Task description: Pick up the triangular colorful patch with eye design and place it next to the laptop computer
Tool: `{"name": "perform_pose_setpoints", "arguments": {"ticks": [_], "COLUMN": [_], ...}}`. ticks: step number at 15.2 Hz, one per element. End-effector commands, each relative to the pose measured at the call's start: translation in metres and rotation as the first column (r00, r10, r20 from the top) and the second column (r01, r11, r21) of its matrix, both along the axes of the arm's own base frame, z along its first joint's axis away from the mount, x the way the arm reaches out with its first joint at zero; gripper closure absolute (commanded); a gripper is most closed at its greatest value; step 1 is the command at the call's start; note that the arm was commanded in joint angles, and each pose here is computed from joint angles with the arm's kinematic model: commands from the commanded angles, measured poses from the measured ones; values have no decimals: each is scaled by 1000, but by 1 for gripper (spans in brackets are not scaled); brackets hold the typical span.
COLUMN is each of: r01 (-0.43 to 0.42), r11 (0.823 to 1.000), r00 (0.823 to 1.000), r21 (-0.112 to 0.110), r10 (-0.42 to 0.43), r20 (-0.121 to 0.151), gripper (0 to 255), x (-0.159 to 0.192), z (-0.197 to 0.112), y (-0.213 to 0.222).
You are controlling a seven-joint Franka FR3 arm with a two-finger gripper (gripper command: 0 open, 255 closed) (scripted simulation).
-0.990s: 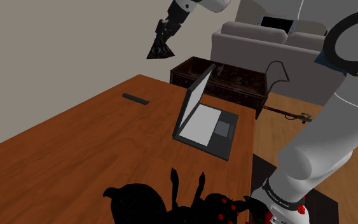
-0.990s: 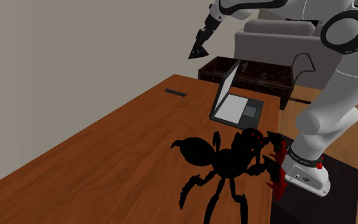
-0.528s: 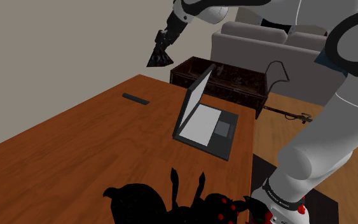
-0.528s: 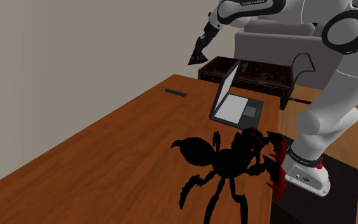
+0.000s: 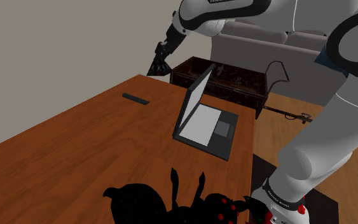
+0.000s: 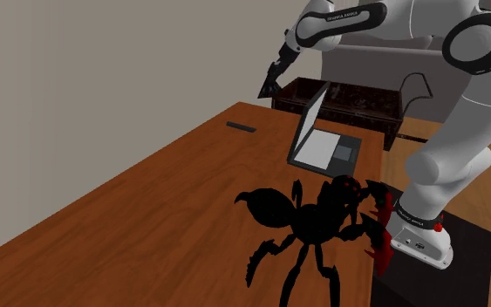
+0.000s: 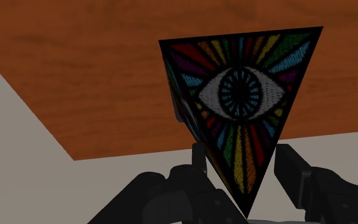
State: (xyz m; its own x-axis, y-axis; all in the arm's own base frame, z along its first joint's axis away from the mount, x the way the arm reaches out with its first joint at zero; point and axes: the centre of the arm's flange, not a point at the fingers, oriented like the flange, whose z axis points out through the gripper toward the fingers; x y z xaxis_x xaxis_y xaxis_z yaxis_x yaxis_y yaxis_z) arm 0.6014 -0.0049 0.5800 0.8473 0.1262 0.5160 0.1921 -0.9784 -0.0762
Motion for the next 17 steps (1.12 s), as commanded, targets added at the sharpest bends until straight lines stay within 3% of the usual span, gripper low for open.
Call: {"name": "perform_pose_setpoints", "arguments": {"ticks": [1,17], "r01": [0,0], "r11": [1000,1000], "r00": [1000,1000], "r21": [0,0], "r10": [0,0], "r20": [1,1], "gripper": [255,255], "x": [1,1], "z": [-10,-94], "y": [0,0]}}
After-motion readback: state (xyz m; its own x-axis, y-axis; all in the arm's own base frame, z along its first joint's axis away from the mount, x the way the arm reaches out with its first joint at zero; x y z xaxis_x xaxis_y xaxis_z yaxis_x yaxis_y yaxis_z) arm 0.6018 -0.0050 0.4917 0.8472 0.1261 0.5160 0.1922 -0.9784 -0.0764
